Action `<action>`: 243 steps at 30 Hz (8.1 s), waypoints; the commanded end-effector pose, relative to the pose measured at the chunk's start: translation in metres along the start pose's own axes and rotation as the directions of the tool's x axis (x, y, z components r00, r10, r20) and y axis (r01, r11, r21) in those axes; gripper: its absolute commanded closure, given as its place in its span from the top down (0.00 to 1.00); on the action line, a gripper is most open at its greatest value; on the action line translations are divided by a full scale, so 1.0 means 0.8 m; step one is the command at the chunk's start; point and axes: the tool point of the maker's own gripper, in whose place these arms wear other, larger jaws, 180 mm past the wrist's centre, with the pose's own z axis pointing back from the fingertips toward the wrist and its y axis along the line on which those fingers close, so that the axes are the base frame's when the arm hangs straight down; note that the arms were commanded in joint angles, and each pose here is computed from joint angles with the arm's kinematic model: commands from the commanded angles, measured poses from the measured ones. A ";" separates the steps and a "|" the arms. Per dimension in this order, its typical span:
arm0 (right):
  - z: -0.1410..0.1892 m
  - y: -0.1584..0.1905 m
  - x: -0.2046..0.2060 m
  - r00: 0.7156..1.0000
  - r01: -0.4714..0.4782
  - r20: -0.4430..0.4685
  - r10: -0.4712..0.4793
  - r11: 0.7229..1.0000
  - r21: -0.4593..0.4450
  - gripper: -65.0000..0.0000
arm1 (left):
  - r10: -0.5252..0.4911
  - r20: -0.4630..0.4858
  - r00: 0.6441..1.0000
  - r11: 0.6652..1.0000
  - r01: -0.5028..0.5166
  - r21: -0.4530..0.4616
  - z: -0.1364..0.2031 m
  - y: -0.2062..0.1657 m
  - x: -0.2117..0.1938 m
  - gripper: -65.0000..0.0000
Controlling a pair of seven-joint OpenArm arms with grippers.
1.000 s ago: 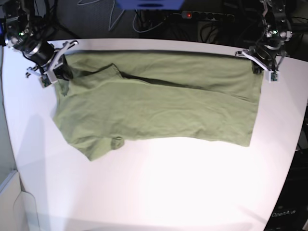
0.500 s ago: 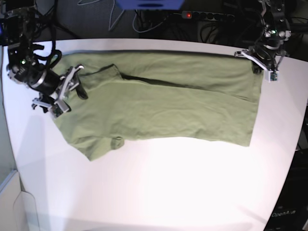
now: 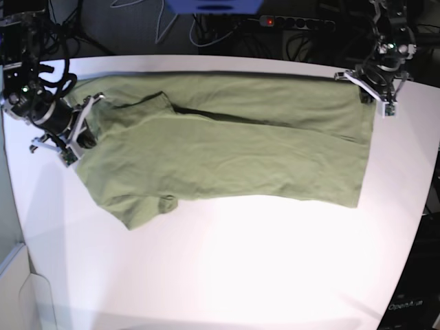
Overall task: Fold the T-shirt properly
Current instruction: 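Release the right gripper and move it to the shirt's hem corner, then grasp the hem corners with both grippers, then lift the hem and fold it over toward the collar with both grippers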
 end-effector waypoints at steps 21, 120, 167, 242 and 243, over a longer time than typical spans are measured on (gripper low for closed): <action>-0.006 -0.009 0.012 0.997 -0.073 -0.003 0.073 0.994 -0.081 0.00 | -0.006 -0.097 0.995 0.998 0.013 0.066 0.021 0.026 -0.002 0.05; -0.218 -0.055 0.164 0.971 0.183 0.113 -0.211 0.958 0.219 0.01 | 0.283 0.161 0.946 0.958 -0.285 -0.008 -0.102 0.059 0.252 0.72; -0.207 -0.080 0.165 0.968 0.176 0.144 -0.203 0.967 0.184 0.01 | 0.175 0.276 0.945 0.985 -0.164 -0.062 -0.096 0.002 0.264 0.05; 0.049 0.099 -0.025 0.991 0.029 0.130 -0.039 0.997 0.077 0.01 | 0.006 0.340 0.940 0.999 -0.022 0.043 0.024 0.005 0.170 0.05; 0.049 0.099 -0.026 0.991 0.030 0.127 -0.040 0.996 0.078 0.01 | 0.002 0.347 0.938 0.999 -0.018 0.044 0.027 0.004 0.172 0.05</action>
